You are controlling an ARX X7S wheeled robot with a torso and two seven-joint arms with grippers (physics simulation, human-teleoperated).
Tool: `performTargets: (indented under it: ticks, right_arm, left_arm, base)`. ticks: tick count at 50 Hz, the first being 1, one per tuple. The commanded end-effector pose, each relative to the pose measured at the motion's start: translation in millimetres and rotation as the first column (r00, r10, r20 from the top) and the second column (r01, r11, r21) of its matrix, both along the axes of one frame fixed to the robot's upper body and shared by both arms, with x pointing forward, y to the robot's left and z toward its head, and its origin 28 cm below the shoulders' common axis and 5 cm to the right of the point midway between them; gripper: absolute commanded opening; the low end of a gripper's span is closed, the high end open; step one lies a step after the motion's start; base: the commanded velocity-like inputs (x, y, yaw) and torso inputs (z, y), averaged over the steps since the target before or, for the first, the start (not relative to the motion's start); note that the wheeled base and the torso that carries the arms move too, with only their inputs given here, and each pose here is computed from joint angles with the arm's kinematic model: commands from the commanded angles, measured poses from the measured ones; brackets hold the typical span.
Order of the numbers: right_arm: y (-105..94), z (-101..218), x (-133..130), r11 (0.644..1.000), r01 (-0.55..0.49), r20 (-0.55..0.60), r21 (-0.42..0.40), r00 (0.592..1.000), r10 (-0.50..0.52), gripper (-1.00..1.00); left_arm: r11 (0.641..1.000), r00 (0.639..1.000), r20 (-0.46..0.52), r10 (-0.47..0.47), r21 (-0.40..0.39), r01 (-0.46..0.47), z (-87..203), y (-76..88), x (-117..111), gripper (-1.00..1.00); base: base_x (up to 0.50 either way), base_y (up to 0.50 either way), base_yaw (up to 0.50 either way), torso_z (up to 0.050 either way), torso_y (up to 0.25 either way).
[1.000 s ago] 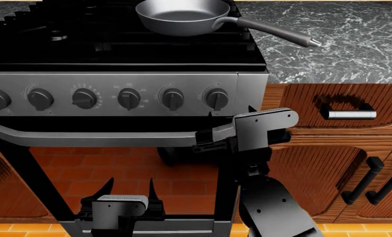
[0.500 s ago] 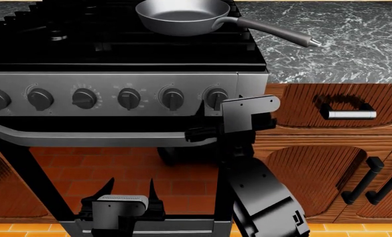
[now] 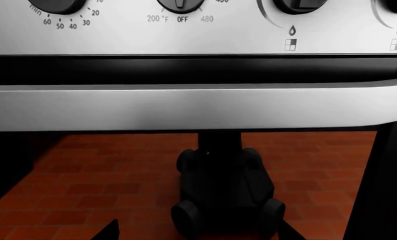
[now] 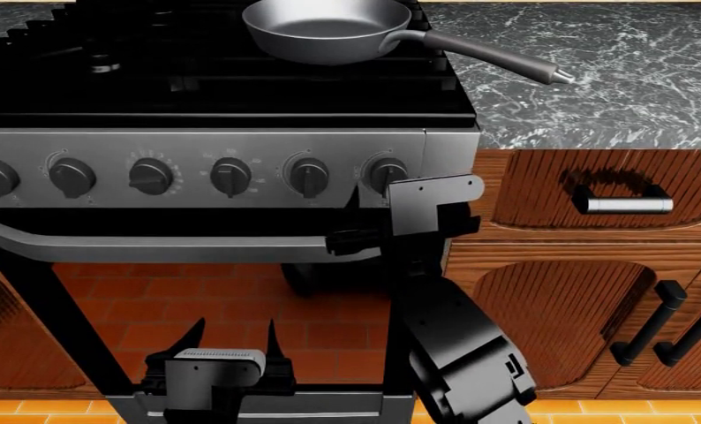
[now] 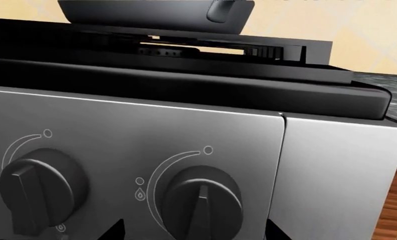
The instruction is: Turn on the front right burner of the stove.
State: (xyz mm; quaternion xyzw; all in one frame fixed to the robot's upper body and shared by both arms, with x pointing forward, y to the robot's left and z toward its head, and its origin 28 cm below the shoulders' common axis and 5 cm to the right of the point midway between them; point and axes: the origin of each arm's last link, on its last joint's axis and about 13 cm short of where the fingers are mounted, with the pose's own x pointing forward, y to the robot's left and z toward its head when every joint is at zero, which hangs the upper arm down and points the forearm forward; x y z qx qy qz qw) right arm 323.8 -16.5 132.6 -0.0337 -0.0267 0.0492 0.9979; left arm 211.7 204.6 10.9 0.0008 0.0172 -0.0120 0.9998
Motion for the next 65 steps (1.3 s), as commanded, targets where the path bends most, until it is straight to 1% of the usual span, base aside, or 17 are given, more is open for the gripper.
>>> performTargets:
  ticks: [1,14,15,29,43,47,49,52,54,57,62,65]
  right_arm:
    - [0.0,-3.5,3.2,1.000,0.005,-0.009,0.009,1.000,-0.005,1.00]
    - [0.5,-2.4,2.8,1.000,0.003,0.006,0.004,1.000,-0.003,1.00]
    - [0.6,-2.2,2.7,1.000,0.003,0.008,0.003,1.000,-0.003,-1.00]
    - [-0.1,-3.1,3.6,1.000,0.006,0.025,-0.019,1.000,-0.005,-1.00]
    - [-1.9,-4.2,4.8,1.000,0.016,0.026,-0.024,1.000,-0.015,-1.00]
    - [-1.6,-5.1,4.6,0.999,0.010,0.028,-0.038,1.000,-0.009,-1.00]
    - [-1.7,-6.5,4.6,0.996,0.003,0.041,-0.084,0.999,0.001,-1.00]
    - [-3.4,-11.5,5.2,0.973,-0.027,0.066,-0.229,0.997,0.043,-1.00]
    - [-4.9,-14.7,5.9,0.945,-0.045,0.069,-0.323,0.995,0.071,-1.00]
    - [-7.5,-17.2,8.4,0.896,-0.062,0.069,-0.441,0.992,0.103,-1.00]
    - [-12.4,-14.0,15.2,0.823,-0.070,0.083,-0.563,0.987,0.141,-1.00]
    - [-14.8,-11.7,19.4,0.782,-0.078,0.082,-0.619,0.983,0.163,-1.00]
  left_arm:
    - [1.000,1.000,0.000,0.000,0.000,0.000,-0.1,0.0,-0.1,1.00]
    - [1.000,1.000,0.000,0.000,0.000,0.000,-0.1,0.0,-0.1,1.00]
    - [1.000,1.000,0.000,0.000,0.000,0.000,-0.1,0.0,-0.1,1.00]
    - [1.000,1.000,0.000,0.000,0.000,0.000,-0.1,0.0,-0.1,1.00]
    - [1.000,1.000,0.000,0.000,0.000,0.000,-0.1,0.0,-0.1,1.00]
    - [1.000,1.000,0.000,0.000,0.000,0.000,-0.1,0.0,-0.1,1.00]
    - [1.000,1.000,0.000,0.000,0.000,0.000,-0.1,0.0,-0.1,1.00]
    - [1.000,1.000,-0.001,0.000,0.000,0.000,-0.1,0.0,-0.1,1.00]
    - [1.000,1.000,0.000,0.000,0.000,0.000,-0.1,0.0,-0.1,1.00]
    - [1.000,1.000,0.000,0.000,0.000,0.000,-0.1,0.0,-0.1,1.00]
    - [1.000,1.000,-0.005,-0.002,0.006,0.002,-0.6,-0.3,0.3,1.00]
    - [1.000,1.000,-0.005,-0.003,0.008,0.003,-0.7,-0.5,0.4,1.00]
  base:
    - [0.00,0.00,0.00,0.000,0.000]
    - [0.00,0.00,0.00,0.000,0.000]
    - [0.00,0.00,0.00,0.000,0.000]
    - [0.00,0.00,0.00,0.000,0.000]
    - [0.00,0.00,0.00,0.000,0.000]
    - [0.00,0.00,0.00,0.000,0.000]
    - [0.00,0.00,0.00,0.000,0.000]
    - [0.00,0.00,0.00,0.000,0.000]
    - [0.00,0.00,0.00,0.000,0.000]
    - [0.00,0.00,0.00,0.000,0.000]
    - [0.00,0.00,0.00,0.000,0.000]
    - [0.00,0.00,0.00,0.000,0.000]
